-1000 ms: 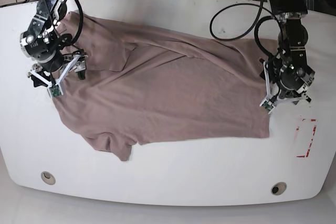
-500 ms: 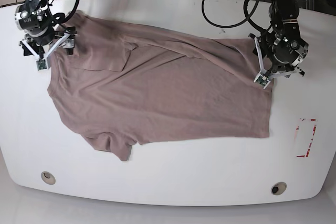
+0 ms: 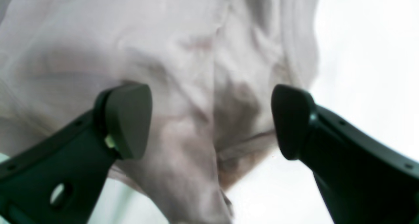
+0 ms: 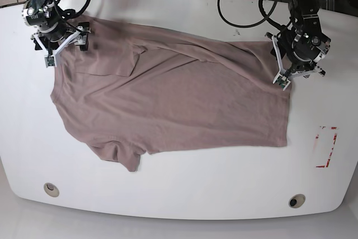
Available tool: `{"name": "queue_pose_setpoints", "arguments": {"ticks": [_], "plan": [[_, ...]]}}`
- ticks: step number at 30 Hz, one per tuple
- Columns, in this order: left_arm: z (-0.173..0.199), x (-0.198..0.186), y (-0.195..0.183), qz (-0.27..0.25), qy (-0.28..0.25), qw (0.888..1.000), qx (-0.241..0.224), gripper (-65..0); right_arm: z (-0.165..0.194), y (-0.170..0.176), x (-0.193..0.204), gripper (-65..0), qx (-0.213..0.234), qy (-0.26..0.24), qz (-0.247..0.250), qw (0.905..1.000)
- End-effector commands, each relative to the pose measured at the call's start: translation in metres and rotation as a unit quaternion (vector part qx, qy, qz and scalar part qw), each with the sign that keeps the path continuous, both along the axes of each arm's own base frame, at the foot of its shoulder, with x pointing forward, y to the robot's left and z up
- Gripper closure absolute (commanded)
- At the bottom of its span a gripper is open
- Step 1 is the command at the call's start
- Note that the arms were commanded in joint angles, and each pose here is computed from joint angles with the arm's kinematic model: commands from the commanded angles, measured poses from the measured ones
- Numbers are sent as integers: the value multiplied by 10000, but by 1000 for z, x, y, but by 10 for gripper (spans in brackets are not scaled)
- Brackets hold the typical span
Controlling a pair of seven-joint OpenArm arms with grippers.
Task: Layout the t-shirt on the table in an organized manner, then fold the t-shirt properly
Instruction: 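Grasp the shoulder corners with both grippers and pull them apart, then hold the shoulder corners with both grippers and drag the shirt taut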
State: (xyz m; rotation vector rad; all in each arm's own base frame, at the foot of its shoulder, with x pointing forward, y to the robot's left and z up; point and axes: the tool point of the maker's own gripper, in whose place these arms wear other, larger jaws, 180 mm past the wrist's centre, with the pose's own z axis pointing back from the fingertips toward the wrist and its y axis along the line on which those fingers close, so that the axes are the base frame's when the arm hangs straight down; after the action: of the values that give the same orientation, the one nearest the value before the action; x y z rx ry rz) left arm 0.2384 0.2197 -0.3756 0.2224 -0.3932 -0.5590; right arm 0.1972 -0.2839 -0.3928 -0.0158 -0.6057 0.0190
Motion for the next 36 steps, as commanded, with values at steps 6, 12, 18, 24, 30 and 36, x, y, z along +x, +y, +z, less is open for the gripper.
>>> {"name": "queue_pose_setpoints", "arguments": {"ticks": [6, 12, 18, 24, 30, 36], "plan": [[9, 10, -1, -63, -237, 9997, -13, -253, 13, -5, -3, -545, -191, -128, 50, 9997], [10, 10, -1, -70, -302, 9995, -58, -253, 11, -12, -16, -545, -237, -31, -53, 9997], [10, -1, 14, 181, -265, 9995, -5, -253, 13, -12, -26, -545, -250, -15, -186, 9995], [19, -4, 29, 405, -393, 9984, 75, -253, 11, -9, -39, -545, -283, 103, -165, 9994], [24, -7, 49, 729, -463, 9961, 153, -253, -4, -5, -46, -545, -75, 253, -255, 9993], [25, -8, 52, 763, -477, 9958, 171, -253, -14, -14, -55, -534, 50, 357, -524, 9980]]}}
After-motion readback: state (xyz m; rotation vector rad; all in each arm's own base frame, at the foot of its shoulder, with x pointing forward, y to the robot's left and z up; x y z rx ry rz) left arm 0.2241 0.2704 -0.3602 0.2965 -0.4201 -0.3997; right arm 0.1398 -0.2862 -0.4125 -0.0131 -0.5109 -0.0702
